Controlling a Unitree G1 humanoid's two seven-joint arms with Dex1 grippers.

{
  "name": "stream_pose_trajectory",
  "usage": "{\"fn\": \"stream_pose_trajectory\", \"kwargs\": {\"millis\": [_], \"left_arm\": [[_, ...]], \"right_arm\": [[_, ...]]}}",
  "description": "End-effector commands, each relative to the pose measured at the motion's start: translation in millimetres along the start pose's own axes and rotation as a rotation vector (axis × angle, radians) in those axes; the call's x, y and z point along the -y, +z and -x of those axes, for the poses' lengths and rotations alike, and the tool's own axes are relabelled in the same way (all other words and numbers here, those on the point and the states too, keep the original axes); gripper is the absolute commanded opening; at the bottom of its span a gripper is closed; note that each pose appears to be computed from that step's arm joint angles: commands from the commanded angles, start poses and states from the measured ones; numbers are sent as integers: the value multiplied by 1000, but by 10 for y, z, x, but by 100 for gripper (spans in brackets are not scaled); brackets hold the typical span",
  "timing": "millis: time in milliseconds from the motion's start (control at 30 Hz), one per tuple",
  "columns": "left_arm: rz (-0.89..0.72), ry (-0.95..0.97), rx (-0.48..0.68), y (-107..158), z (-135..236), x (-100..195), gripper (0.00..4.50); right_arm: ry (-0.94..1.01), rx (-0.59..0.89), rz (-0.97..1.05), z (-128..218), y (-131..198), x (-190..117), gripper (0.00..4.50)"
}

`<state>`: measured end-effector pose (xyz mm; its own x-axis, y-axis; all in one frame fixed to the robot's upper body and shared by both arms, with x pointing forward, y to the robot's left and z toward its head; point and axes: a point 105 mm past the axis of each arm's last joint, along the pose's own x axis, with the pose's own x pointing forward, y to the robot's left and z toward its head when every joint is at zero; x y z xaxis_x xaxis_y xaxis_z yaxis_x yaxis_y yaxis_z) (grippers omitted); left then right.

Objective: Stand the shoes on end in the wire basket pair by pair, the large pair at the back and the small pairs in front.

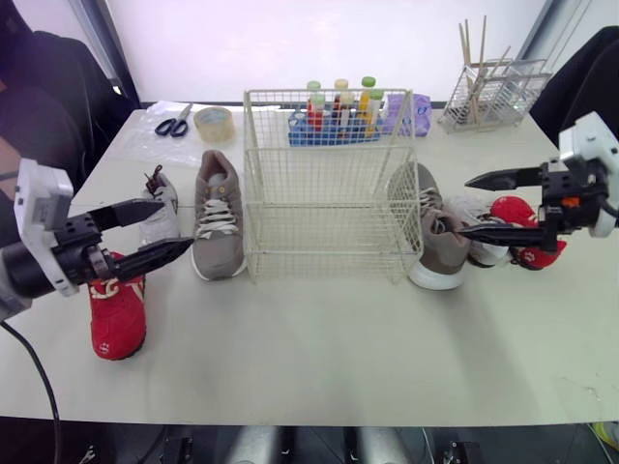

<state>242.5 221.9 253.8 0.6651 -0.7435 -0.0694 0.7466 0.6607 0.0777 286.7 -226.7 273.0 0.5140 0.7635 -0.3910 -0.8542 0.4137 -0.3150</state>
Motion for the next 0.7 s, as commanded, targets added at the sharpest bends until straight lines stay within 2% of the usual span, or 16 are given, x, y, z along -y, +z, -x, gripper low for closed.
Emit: {"fn": "stream_pose_trajectory", "kwargs": {"millis": [33, 467, 700], "left_arm": [[-43, 15, 17, 128, 38, 30, 450], [-19, 11, 7, 185, -65, 104, 450], [5, -43, 14, 178, -162, 137, 450]], "right_arm": [[-3, 28, 37, 14, 104, 4, 443], [-2, 15, 11, -45, 44, -24, 443], [-188, -24, -34, -79, -56, 68, 443]]}}
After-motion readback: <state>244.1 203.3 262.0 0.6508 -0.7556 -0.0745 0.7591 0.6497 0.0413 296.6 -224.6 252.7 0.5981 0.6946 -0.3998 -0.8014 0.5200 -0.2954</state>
